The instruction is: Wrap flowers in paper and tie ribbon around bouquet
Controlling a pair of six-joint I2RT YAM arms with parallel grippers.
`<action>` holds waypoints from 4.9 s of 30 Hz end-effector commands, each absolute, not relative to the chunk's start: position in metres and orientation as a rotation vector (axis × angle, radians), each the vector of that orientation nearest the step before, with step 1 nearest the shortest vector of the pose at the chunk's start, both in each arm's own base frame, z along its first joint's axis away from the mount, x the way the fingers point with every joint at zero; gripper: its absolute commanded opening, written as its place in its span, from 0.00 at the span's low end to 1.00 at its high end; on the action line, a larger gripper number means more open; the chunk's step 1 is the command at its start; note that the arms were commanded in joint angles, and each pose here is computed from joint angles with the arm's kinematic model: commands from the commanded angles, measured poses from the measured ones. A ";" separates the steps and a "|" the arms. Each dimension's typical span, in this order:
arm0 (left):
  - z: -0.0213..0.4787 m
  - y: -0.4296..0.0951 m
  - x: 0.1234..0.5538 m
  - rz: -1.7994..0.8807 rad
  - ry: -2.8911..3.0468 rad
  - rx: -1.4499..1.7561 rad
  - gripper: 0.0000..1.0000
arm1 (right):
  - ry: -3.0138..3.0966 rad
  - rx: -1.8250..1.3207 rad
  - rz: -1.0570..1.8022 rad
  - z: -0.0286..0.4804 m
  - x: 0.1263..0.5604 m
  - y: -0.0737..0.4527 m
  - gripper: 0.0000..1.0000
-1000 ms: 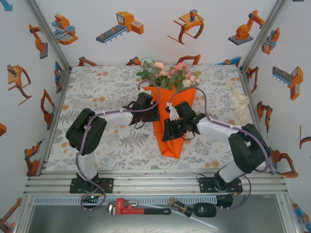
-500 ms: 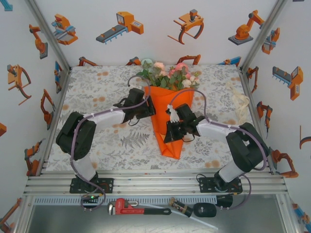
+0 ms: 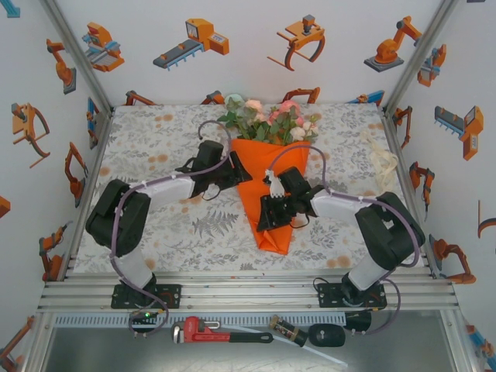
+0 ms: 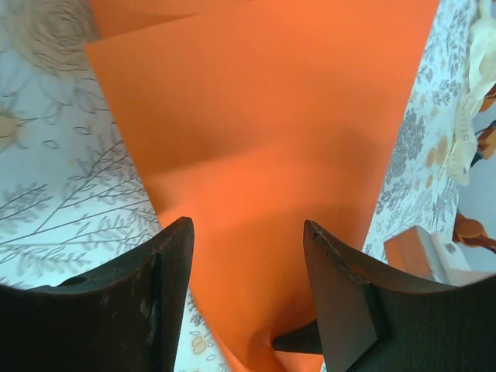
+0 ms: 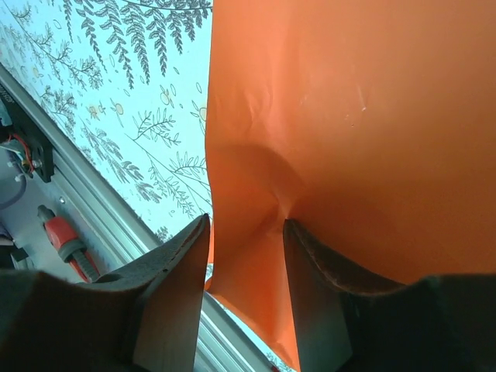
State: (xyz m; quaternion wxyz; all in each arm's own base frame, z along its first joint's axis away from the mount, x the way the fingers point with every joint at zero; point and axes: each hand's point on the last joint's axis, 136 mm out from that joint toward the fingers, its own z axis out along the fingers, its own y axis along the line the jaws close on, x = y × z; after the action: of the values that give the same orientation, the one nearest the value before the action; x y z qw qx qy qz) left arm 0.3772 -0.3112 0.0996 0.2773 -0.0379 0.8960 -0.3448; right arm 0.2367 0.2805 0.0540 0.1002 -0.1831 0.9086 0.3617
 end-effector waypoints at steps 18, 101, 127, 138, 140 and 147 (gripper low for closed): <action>0.143 -0.359 0.383 -1.087 2.224 0.191 0.59 | 2.396 0.027 0.705 0.116 0.306 0.183 0.48; 0.197 -0.369 0.253 -0.872 2.178 0.619 0.34 | 2.477 0.066 0.859 0.046 0.367 0.186 0.46; 0.061 -0.389 0.259 -0.855 2.493 0.564 0.20 | 2.374 0.180 1.006 0.112 0.338 0.184 0.47; 0.058 -0.385 0.257 -0.852 2.504 0.560 0.19 | 2.425 0.371 1.116 0.065 0.304 0.179 0.46; 0.056 -0.382 0.256 -0.847 2.508 0.560 0.19 | 2.415 0.413 1.073 0.058 0.313 0.171 0.46; 0.054 -0.373 0.251 -0.829 2.519 0.554 0.19 | 2.317 0.538 1.050 0.054 0.352 0.137 0.46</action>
State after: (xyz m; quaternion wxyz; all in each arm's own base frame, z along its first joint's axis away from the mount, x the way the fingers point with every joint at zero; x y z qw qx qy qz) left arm 0.2542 -0.3834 0.0531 0.2195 0.2068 0.9032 -0.3054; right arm 0.3268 0.1497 0.0437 0.2275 0.1879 0.8728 0.3888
